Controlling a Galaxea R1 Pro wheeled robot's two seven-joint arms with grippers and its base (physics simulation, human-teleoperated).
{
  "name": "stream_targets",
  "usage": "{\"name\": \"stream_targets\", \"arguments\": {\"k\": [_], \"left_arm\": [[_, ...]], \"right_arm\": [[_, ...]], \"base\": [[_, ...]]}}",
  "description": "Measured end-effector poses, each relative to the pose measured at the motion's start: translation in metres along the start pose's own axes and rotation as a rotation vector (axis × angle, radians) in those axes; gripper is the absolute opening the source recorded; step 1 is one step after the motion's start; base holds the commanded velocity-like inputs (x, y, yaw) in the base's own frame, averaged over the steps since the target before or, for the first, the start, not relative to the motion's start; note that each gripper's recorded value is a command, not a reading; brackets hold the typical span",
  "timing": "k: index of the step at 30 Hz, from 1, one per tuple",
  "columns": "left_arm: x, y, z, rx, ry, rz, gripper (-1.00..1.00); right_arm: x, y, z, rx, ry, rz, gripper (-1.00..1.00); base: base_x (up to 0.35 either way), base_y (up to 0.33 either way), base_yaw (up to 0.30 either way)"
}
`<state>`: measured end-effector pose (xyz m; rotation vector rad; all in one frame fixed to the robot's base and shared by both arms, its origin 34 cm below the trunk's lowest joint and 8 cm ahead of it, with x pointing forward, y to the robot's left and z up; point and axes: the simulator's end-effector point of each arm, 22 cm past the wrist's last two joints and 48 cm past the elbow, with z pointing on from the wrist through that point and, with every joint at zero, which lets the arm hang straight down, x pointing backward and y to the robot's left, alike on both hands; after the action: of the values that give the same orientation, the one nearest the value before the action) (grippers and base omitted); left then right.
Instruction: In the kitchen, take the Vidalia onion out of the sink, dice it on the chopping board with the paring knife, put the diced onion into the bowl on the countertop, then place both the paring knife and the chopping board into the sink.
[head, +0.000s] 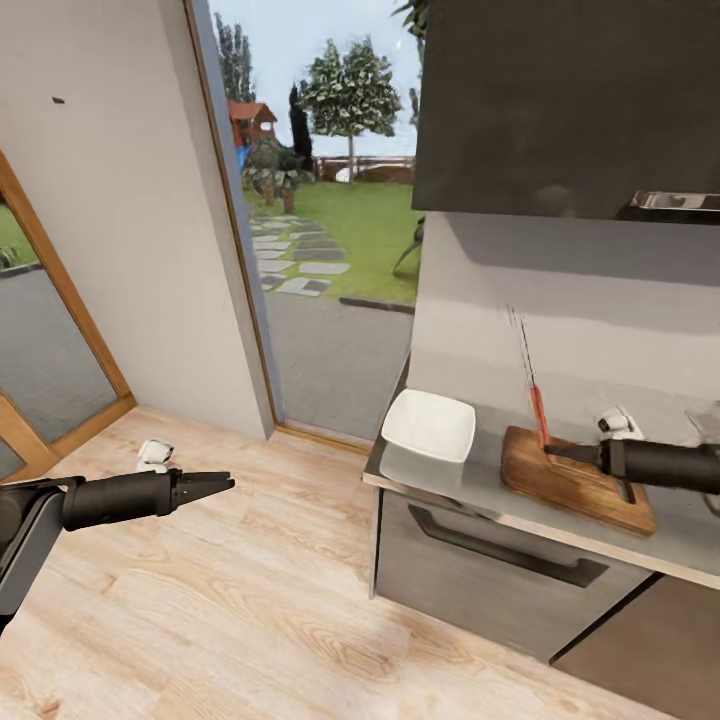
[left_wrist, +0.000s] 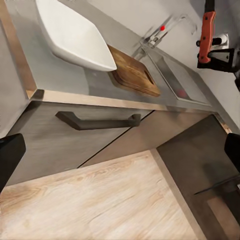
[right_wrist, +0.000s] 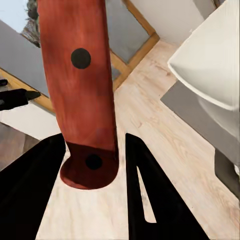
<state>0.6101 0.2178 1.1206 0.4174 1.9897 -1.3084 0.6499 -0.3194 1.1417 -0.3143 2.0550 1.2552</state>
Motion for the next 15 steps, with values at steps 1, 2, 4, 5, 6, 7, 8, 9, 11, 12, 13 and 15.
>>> {"name": "stream_targets", "arguments": {"k": [1, 2, 4, 5, 6, 7, 8, 9, 11, 12, 13, 15], "left_arm": [[0.0, 0.0, 0.0, 0.0, 0.0, 0.0, 1.0], [0.0, 0.0, 0.0, 0.0, 0.0, 0.001, 1.0], [0.0, 0.0, 0.001, 0.002, -0.001, 0.001, 1.0], [0.0, 0.0, 0.002, 0.002, -0.002, 0.001, 1.0], [0.0, -0.001, 0.002, 0.004, -0.002, 0.001, 1.0], [0.0, -0.001, 0.003, 0.005, -0.003, 0.001, 1.0], [0.0, -0.001, 0.003, 0.005, -0.003, 0.001, 1.0], [0.0, -0.001, 0.003, 0.006, -0.004, 0.001, 1.0], [0.0, -0.002, 0.004, 0.008, -0.005, 0.001, 1.0], [0.001, -0.002, 0.006, 0.011, -0.005, 0.001, 1.0], [0.002, -0.003, 0.008, 0.014, -0.004, -0.001, 1.0], [0.003, -0.004, 0.012, 0.02, -0.004, -0.004, 1.0]], "right_arm": [[0.008, -0.006, -0.004, -0.003, -0.012, 0.035, -1.0], [0.017, -0.013, -0.008, 0.0, -0.017, 0.066, -1.0], [0.044, -0.041, -0.016, 0.025, -0.024, 0.185, -1.0], [0.048, -0.045, -0.018, 0.028, -0.026, 0.213, -1.0], [0.052, -0.048, -0.018, 0.028, -0.028, 0.233, -1.0], [0.054, -0.05, -0.018, 0.026, -0.03, 0.243, -1.0], [0.054, -0.05, -0.018, 0.026, -0.033, 0.25, -1.0], [0.054, -0.05, -0.018, 0.025, -0.035, 0.251, -1.0], [0.052, -0.05, -0.02, 0.032, -0.035, 0.227, -1.0], [0.049, -0.047, -0.02, 0.032, -0.036, 0.193, -1.0], [0.047, -0.045, -0.02, 0.032, -0.039, 0.161, -1.0], [0.043, -0.043, -0.023, 0.038, -0.049, 0.094, -1.0]], "base": [[0.0, 0.0, 0.0], [0.0, 0.0, 0.0], [0.0, 0.0, 0.0], [0.0, 0.0, 0.0], [0.0, 0.0, 0.0], [0.0, 0.0, 0.0], [0.0, 0.0, 0.0], [0.0, 0.0, 0.0], [0.0, 0.0, 0.0], [0.0, 0.0, 0.0], [0.0, 0.0, 0.0], [0.0, 0.0, 0.0]]}}
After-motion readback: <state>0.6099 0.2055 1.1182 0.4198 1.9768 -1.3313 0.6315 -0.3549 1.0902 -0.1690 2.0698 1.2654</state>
